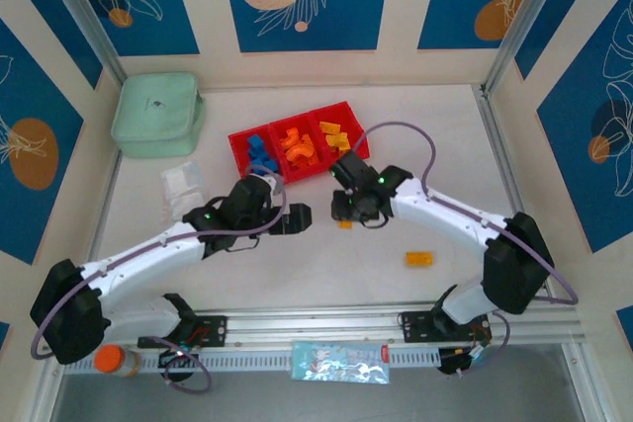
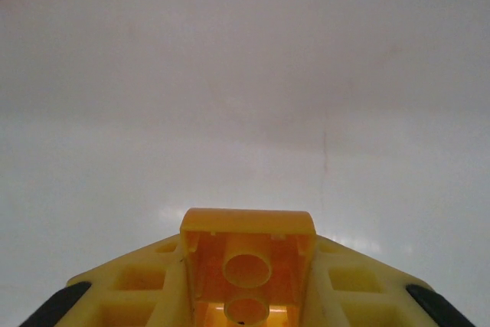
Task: Sort the legos into containers by color
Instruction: Pick up the lego from the bottom-center of the table, then place the lego in the container, then pick up the lego from the bottom-right of the table.
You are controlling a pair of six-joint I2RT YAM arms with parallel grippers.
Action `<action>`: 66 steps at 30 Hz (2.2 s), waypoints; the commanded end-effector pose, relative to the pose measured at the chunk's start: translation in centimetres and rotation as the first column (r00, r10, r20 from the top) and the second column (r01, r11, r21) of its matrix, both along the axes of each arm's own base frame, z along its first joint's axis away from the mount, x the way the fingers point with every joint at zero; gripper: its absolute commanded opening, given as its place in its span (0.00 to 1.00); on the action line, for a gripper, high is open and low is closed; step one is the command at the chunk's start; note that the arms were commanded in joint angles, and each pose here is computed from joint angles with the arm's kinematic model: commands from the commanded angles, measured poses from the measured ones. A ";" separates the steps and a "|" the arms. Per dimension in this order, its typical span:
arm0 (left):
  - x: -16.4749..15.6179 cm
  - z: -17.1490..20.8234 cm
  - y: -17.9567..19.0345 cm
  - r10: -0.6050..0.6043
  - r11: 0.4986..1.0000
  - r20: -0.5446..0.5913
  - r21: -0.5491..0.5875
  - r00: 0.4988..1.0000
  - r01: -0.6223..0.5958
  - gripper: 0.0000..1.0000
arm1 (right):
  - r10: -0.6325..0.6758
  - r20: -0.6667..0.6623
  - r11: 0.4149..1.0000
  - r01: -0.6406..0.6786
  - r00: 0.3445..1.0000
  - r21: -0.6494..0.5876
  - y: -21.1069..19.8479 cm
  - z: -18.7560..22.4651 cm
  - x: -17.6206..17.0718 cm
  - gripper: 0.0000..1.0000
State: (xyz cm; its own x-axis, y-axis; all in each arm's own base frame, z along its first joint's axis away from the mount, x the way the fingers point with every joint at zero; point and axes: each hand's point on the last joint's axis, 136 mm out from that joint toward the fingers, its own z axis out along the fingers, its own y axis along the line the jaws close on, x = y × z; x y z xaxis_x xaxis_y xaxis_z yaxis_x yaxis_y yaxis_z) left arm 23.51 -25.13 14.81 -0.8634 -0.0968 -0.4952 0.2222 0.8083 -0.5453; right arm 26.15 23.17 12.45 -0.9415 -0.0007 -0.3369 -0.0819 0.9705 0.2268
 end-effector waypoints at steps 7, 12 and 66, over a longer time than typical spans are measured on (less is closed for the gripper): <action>3.1 3.5 4.7 0.102 0.995 0.067 0.004 0.992 -0.103 0.99 | 0.050 0.136 0.998 -0.056 0.989 0.040 2.5 3.1 11.4 0.29; 4.2 3.5 6.5 0.135 0.990 0.067 0.021 0.989 -0.137 0.99 | 0.011 0.170 1.000 -0.013 0.985 0.013 1.9 3.0 16.8 0.29; 0.0 0.9 -2.5 -0.127 0.988 0.025 -0.089 0.992 0.129 0.99 | -0.525 -0.254 0.851 0.493 0.812 -0.183 -14.8 -4.9 -8.5 0.97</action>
